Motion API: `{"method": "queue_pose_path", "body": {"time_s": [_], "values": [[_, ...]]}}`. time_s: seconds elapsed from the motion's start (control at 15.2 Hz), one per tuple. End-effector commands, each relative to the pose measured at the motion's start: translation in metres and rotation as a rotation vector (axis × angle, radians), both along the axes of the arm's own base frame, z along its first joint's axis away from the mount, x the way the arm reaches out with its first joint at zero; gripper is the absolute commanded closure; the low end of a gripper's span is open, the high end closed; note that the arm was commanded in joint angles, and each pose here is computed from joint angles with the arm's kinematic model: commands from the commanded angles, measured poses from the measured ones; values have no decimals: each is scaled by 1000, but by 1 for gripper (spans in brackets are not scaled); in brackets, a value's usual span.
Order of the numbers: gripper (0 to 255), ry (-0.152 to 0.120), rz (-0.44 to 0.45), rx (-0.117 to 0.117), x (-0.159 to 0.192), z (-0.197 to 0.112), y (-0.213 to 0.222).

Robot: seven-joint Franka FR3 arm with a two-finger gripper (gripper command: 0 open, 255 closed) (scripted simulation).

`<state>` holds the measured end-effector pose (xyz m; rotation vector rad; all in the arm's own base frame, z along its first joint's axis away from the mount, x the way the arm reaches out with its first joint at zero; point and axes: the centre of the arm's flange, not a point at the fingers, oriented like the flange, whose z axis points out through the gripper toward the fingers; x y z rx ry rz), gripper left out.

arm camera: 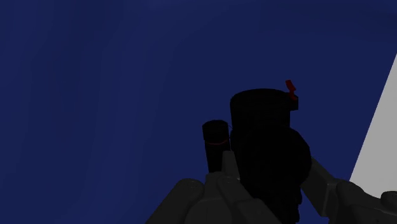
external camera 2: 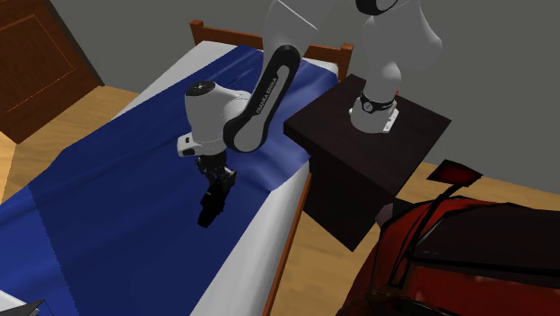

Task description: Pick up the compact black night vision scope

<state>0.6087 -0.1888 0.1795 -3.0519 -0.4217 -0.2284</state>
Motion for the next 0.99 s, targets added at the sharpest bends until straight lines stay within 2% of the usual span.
{"method": "queue_pose_path", "body": {"time_s": [0.0, 0.92], "values": [[255, 1, 1, 0, 0, -1, 1], [255, 1, 1, 0, 0, 73, 1]]}}
